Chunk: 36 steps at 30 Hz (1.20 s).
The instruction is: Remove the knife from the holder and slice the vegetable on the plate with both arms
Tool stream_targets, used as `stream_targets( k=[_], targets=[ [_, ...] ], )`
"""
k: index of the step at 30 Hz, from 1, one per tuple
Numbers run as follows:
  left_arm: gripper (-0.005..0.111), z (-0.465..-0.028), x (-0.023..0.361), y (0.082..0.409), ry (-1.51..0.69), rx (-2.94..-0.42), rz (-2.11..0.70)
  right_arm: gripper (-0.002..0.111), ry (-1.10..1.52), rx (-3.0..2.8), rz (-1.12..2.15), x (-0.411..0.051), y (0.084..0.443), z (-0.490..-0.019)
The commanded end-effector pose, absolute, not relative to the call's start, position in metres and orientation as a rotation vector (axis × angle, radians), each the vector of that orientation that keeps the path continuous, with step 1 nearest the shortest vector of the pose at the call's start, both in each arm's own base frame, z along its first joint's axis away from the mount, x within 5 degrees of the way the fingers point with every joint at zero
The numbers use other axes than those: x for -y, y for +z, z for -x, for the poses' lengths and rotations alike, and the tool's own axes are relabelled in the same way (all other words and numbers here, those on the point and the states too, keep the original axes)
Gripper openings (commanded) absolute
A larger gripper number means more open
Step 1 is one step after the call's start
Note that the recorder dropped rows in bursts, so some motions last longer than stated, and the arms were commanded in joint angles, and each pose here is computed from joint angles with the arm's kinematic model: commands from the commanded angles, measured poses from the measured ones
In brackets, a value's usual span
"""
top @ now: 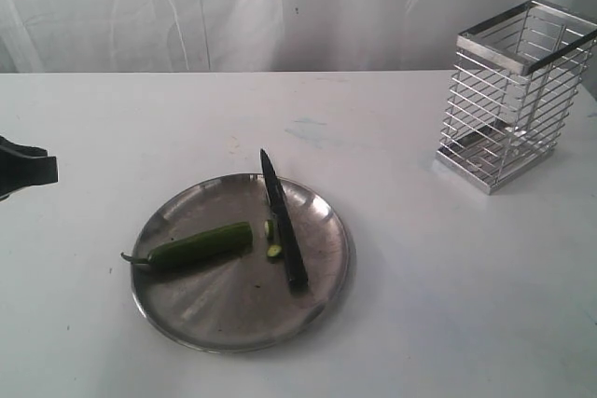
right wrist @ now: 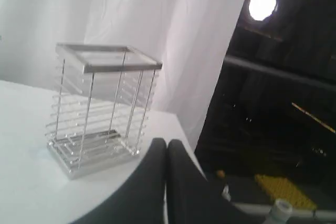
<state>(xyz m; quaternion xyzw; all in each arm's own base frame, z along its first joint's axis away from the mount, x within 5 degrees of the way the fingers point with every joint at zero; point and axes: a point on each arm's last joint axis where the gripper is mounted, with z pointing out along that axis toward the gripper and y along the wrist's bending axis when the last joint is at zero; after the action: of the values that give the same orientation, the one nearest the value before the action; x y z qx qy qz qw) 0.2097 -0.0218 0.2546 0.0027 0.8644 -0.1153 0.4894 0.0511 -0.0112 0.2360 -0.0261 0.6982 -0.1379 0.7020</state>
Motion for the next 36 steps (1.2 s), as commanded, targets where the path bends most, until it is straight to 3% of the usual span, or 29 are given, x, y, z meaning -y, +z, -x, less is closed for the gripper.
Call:
stream_targets(
  k=[1, 3, 25, 36],
  targets=[
    [0.000, -0.206, 0.023, 0.256, -0.302, -2.093, -0.001, 0.000, -0.222, -1.672, -0.061, 0.012, 0.196, -0.055],
    [0.000, -0.205, 0.023, 0.257, -0.299, -2.087, 0.000, 0.000, -0.150, -1.826, -0.141, 0.011, 0.182, -0.052],
    [0.000, -0.199, 0.022, 0.266, -0.286, -2.036, -0.002, 0.000, -0.162, -1.798, -0.109, 0.011, 0.185, -0.053],
    [0.000, -0.085, 0.011, 0.272, -0.209, -1.601, 0.012, 0.000, -0.160, -1.802, -0.111, 0.011, 0.184, -0.053]
  ],
)
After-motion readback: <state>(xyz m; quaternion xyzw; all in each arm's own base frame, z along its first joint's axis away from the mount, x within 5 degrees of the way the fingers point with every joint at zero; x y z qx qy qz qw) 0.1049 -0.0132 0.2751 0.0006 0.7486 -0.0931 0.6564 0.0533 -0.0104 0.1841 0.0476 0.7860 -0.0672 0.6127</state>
